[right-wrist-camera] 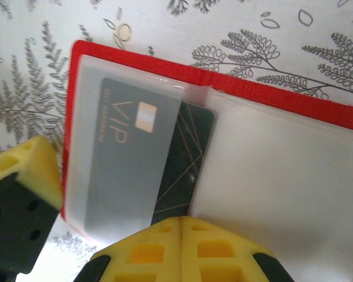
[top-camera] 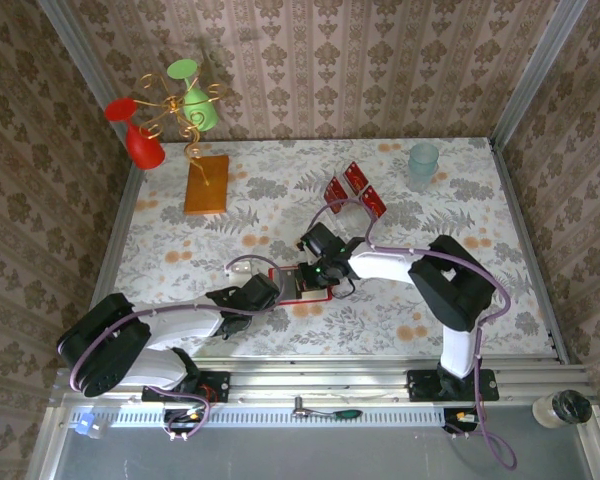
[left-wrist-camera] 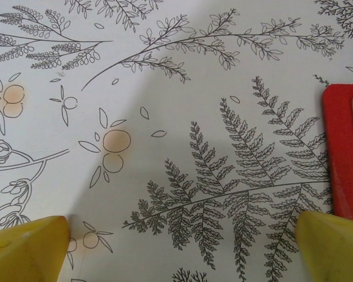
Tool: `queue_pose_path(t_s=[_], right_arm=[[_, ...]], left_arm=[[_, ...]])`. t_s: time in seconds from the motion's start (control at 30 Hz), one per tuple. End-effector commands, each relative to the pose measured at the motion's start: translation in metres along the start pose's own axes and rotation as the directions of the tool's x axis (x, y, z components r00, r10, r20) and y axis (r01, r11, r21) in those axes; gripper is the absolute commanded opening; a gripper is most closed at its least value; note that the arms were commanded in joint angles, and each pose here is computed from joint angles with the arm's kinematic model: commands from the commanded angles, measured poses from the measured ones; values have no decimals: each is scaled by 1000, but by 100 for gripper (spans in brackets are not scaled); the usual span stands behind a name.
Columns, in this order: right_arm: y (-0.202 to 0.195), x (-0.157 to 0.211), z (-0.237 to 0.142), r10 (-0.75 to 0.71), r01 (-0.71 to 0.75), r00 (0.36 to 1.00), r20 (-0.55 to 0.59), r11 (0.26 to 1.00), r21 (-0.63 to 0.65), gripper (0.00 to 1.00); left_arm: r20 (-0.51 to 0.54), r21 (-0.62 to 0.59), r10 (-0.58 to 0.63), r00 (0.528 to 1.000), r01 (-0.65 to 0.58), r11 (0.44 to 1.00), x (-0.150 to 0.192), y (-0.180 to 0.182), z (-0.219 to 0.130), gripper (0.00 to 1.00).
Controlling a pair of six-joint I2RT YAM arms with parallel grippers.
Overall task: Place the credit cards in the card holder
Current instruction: Insert the credit card into the card slot.
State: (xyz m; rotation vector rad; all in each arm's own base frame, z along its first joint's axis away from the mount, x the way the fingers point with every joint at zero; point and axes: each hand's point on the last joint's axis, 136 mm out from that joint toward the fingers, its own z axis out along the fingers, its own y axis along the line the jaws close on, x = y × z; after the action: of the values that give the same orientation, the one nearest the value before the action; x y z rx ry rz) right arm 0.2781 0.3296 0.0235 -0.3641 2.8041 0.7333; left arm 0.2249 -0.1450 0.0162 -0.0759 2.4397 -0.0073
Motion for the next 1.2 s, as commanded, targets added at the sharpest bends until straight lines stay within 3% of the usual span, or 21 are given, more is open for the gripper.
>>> queue_pose_path(t_s=[0.0, 0.47, 0.8, 1.17], right_arm=[[7, -1, 8, -21, 21, 1000, -22, 1000, -6, 0], [24, 0, 8, -28, 26, 999, -35, 999, -37, 0], [22, -5, -21, -18, 19, 999, 31, 999, -33, 0], [11, 7, -3, -2, 2, 1000, -5, 1000, -22, 0]], left_arm=[[-40, 37, 21, 999, -20, 999, 6, -10, 2, 100], [-40, 38, 20, 999, -19, 999, 8, -9, 0, 100], [29, -34, -37, 999, 38, 999, -5, 28, -23, 100], [5, -5, -26, 1000, 26, 1000, -6, 19, -18, 100]])
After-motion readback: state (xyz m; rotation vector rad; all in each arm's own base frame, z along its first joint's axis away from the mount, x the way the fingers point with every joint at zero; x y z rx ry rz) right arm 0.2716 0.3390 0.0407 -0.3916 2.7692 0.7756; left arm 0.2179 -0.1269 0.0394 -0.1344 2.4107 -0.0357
